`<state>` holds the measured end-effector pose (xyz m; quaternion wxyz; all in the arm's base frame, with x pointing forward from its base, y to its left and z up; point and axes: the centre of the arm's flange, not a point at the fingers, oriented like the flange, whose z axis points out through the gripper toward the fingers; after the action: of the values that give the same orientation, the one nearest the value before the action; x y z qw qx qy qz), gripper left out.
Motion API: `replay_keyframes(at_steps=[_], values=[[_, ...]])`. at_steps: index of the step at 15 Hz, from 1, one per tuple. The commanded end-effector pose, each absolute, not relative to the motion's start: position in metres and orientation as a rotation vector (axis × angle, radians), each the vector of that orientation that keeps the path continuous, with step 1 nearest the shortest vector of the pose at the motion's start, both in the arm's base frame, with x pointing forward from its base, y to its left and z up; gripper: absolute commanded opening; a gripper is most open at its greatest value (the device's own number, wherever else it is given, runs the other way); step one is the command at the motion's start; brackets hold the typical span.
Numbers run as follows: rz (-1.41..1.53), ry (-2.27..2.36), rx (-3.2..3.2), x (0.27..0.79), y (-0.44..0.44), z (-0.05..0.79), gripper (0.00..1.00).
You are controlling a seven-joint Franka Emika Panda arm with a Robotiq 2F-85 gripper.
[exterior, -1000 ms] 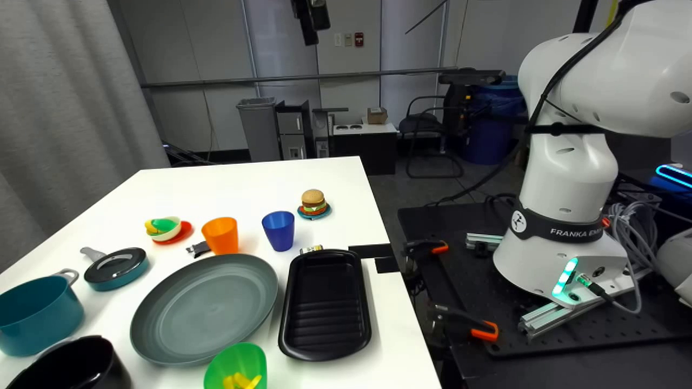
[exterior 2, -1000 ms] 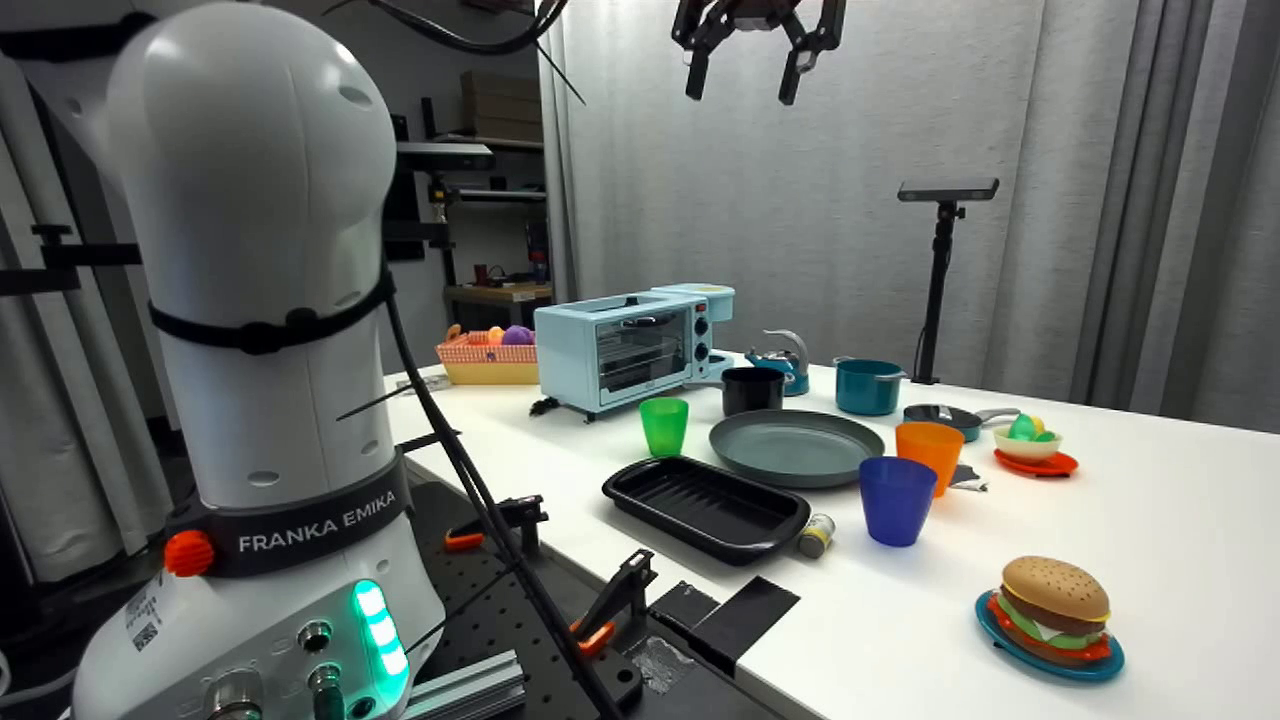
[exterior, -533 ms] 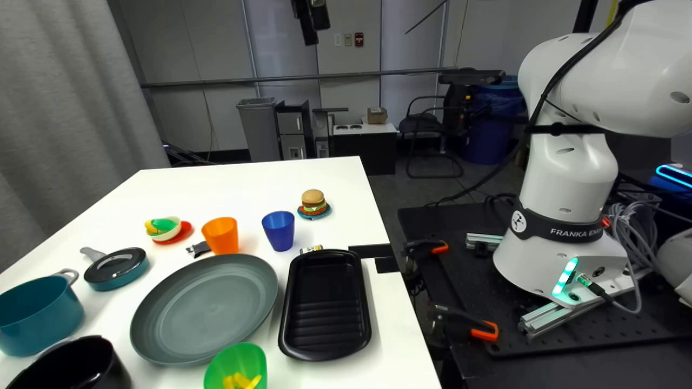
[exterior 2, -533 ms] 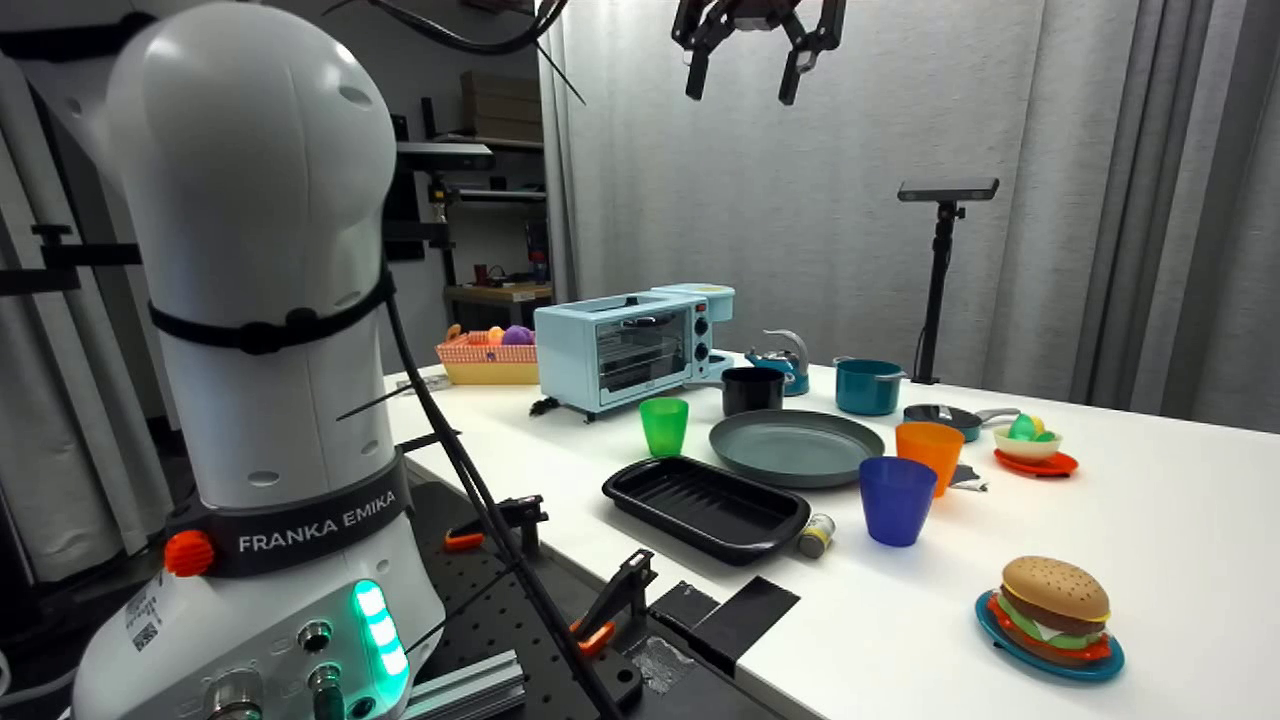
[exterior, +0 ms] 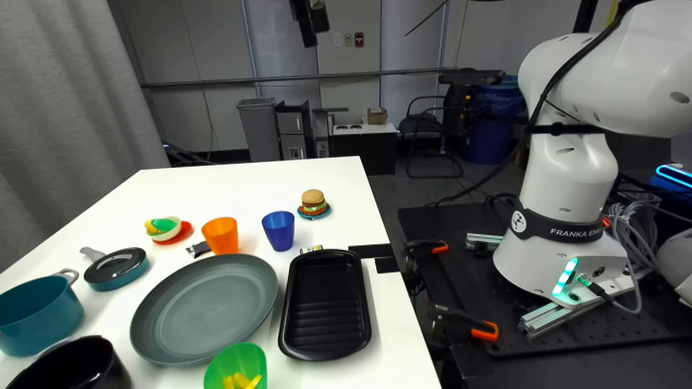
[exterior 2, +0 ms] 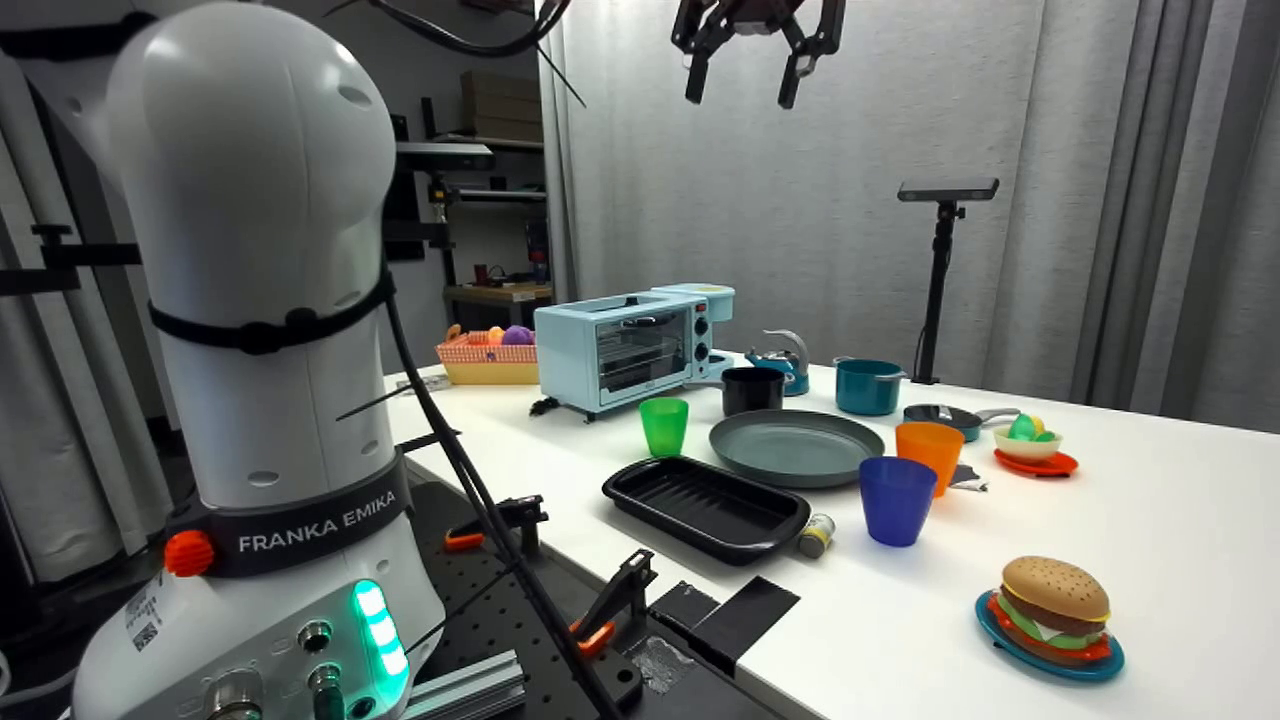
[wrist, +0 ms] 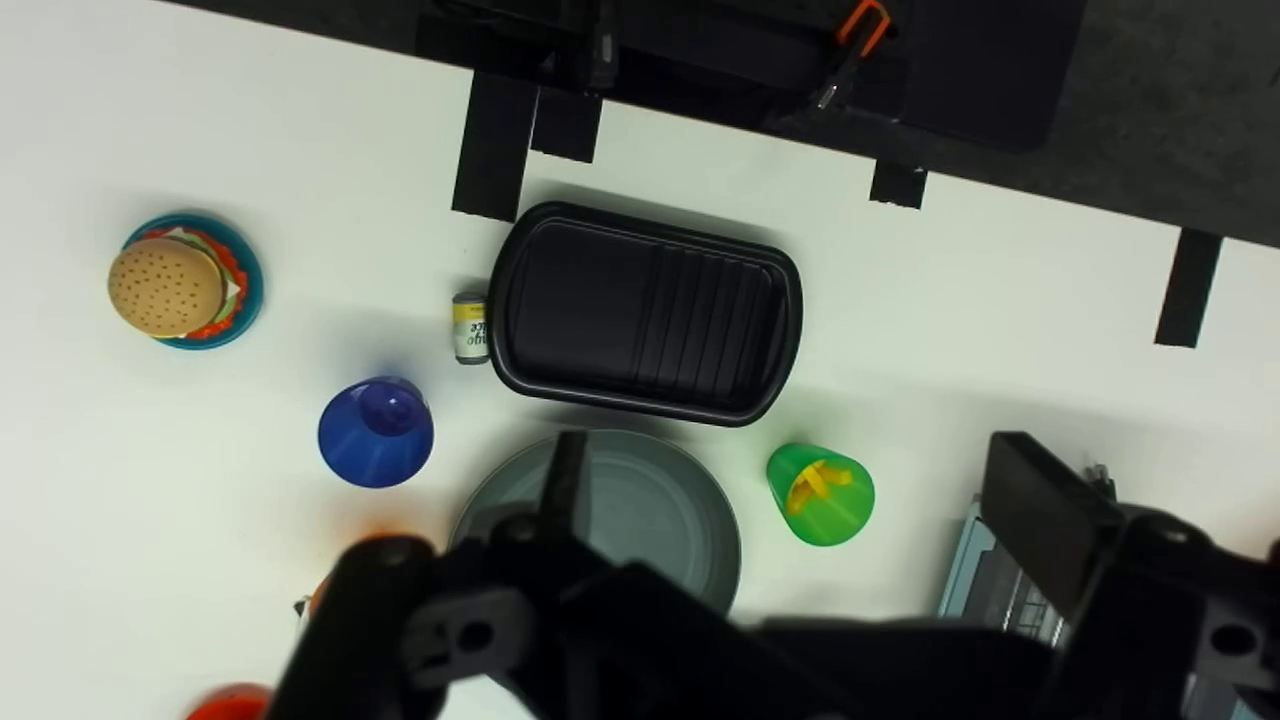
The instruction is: Pour the fries out of the green cup and onto the grey plate
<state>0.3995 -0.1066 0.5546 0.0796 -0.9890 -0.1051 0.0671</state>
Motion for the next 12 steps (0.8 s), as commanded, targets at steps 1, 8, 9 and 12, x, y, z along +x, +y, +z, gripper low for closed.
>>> replay_keyframes(at_steps=[1, 8, 9, 12], values=[[0.176, -0.332, -2.969, 0.405, -0.108, 0.546, 1.00], [0.207, -0.358, -2.997, 0.423, -0.100, 0.512, 1.00], [0.217, -0.364, -3.002, 0.425, -0.098, 0.505, 1.00], [0.280, -0.395, -3.000, 0.429, -0.089, 0.482, 1.00]])
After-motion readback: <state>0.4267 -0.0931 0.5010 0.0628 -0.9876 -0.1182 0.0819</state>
